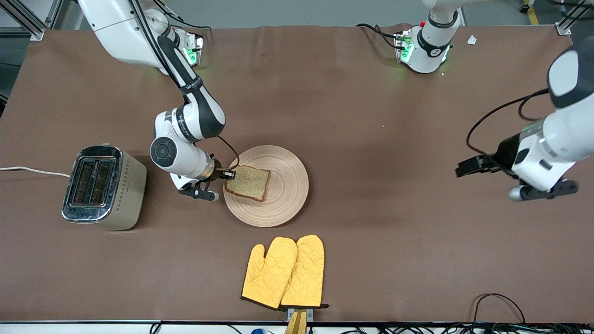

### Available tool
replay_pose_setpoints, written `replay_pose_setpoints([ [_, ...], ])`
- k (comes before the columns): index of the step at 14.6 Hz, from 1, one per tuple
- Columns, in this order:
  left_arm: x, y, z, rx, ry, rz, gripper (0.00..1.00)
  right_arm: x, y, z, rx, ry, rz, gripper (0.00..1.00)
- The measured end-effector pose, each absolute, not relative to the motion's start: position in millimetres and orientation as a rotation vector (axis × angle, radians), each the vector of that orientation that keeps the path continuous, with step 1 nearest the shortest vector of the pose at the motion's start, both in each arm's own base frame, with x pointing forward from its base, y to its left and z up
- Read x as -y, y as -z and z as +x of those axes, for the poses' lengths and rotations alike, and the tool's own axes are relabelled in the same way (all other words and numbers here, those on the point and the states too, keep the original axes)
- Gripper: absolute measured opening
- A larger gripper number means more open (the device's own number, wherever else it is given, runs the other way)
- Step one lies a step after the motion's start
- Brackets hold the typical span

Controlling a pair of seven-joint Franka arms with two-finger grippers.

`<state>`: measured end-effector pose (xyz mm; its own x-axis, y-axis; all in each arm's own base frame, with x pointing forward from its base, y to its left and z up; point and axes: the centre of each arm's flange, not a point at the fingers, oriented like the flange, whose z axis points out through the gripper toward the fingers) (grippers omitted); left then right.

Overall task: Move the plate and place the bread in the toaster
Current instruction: 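Grasp the bread with the right gripper while the left gripper withdraws, then lift the bread slice and carry it above the toaster with the right gripper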

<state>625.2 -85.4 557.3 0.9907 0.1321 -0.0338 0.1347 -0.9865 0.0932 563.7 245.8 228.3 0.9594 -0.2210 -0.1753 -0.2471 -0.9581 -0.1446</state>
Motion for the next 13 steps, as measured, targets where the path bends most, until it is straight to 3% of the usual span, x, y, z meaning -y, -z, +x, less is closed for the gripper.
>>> replay_pose_setpoints([
  [4, 64.9, -616.4, 586.5, -0.261, -0.002, 3.116, 1.0, -247.6, -233.0, 566.7, -0.35, -0.237, -2.943, 0.05],
  [6, 52.6, -636.4, 567.2, -0.236, 0.004, 3.139, 1.0, -252.4, -248.5, 572.8, -0.331, -0.31, -2.943, 0.04],
  [13, 35.1, -645.0, 548.0, -0.107, 0.009, 3.162, 1.0, -250.1, -363.4, 604.4, -0.211, -0.444, -3.087, 0.02],
])
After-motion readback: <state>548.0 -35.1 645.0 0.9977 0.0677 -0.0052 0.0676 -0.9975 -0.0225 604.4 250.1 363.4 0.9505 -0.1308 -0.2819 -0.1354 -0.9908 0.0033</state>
